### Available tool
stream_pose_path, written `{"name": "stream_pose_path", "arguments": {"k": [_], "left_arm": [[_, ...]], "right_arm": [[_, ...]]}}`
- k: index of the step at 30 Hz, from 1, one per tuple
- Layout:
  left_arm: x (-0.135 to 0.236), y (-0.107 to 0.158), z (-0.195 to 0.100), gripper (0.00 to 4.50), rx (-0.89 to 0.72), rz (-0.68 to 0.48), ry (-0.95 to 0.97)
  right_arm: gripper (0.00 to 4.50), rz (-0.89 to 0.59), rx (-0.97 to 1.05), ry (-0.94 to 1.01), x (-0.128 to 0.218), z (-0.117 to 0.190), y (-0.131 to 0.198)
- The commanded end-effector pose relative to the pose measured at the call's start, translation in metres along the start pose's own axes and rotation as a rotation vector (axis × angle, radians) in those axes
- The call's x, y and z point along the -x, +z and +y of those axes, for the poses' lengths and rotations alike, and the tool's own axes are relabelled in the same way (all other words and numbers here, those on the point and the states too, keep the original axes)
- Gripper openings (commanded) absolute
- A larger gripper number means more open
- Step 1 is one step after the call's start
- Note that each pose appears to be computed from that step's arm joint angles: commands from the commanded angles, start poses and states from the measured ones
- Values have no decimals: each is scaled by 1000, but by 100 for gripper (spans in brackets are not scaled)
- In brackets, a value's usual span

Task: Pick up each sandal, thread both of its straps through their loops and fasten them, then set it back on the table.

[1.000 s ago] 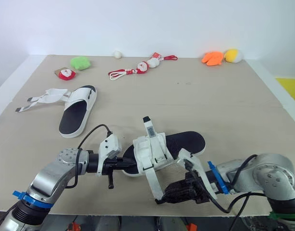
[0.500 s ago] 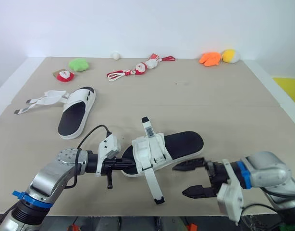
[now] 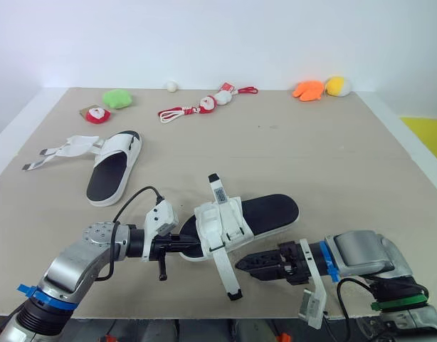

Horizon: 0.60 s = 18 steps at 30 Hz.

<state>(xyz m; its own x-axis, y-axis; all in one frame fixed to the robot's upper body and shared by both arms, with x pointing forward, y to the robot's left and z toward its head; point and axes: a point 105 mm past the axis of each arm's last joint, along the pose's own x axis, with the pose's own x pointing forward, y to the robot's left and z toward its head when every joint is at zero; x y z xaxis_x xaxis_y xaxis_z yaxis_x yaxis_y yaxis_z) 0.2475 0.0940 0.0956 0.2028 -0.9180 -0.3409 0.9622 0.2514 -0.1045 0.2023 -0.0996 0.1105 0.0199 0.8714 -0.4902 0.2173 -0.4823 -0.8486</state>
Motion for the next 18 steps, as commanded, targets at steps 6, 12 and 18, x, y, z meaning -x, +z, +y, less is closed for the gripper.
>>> {"name": "stream_pose_path", "arguments": {"k": [6, 12, 18], "left_arm": [[-5, -18, -5, 0, 55, 66, -22], [-5, -18, -5, 0, 54, 67, -25], [-5, -17, -5, 0, 49, 66, -25]], "right_arm": [[447, -103, 67, -74, -4, -17, 15], [447, -126, 99, -70, -5, -18, 15], [447, -110, 111, -31, -12, -13, 9]]}}
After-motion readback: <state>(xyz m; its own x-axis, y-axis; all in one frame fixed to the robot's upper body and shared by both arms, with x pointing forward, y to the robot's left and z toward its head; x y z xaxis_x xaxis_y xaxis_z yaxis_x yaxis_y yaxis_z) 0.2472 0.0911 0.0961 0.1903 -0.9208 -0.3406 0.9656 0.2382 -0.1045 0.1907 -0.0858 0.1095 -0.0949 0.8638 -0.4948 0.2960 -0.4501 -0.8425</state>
